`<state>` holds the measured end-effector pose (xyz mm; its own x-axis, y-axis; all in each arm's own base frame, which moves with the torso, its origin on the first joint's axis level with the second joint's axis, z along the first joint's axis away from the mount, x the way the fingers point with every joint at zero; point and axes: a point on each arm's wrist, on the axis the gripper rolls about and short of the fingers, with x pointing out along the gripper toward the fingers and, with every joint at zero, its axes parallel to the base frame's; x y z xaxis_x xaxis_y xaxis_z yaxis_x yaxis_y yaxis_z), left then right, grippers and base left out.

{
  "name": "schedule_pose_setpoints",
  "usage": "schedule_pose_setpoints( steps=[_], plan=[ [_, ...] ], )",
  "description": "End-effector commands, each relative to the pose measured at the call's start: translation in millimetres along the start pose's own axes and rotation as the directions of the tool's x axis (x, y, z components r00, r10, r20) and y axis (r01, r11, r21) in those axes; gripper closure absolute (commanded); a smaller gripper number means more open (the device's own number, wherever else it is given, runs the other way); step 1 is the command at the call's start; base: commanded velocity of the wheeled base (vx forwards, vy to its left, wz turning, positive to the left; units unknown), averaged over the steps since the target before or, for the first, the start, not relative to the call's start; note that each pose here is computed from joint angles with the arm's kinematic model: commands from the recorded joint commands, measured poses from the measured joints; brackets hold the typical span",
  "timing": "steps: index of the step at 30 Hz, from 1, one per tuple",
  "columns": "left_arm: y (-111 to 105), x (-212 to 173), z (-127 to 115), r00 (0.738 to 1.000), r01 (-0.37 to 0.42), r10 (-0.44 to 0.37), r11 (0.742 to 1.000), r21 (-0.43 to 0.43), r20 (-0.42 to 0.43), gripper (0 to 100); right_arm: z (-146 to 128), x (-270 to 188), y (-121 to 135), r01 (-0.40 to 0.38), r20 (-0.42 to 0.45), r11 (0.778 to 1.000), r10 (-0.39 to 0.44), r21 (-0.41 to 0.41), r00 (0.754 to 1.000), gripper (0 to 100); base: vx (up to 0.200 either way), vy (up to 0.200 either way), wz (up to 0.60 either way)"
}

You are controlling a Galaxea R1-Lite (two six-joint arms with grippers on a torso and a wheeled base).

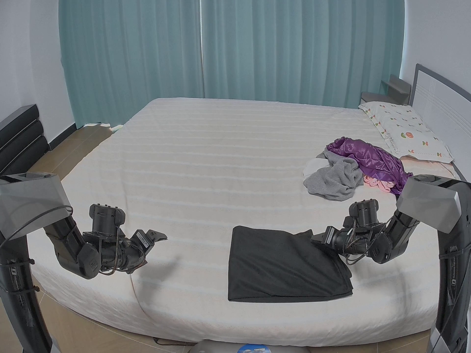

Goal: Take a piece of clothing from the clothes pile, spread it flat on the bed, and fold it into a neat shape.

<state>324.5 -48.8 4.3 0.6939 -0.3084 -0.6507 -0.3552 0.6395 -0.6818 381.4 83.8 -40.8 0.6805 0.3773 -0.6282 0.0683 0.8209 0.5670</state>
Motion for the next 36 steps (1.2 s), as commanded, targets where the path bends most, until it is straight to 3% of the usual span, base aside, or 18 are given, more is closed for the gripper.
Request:
schedule_pose_setpoints(
  steps=[1, 15, 36],
  plan=[
    [1, 0, -1, 1.0, -0.004, 0.004, 1.0, -0.001, 0.0, 0, 1, 1, -4, 0.004, 0.005, 1.0, -0.004, 0.007, 1.0, 100, 0.0, 0.0, 0.0],
    [2, 2, -2, 1.0, 0.0, 0.0, 1.0, 0.005, 0.011, 0, 15, -26, -5, 0.002, 0.051, 0.997, -0.006, 0.082, 0.999, 100, 0.0, 0.0, 0.0],
    [1, 3, -4, 1.0, 0.0, 0.0, 1.0, 0.011, 0.008, 0, 37, -23, -42, 0.051, 0.099, 0.985, -0.068, 0.165, 0.993, 100, 0.0, 0.0, 0.0]
  ],
)
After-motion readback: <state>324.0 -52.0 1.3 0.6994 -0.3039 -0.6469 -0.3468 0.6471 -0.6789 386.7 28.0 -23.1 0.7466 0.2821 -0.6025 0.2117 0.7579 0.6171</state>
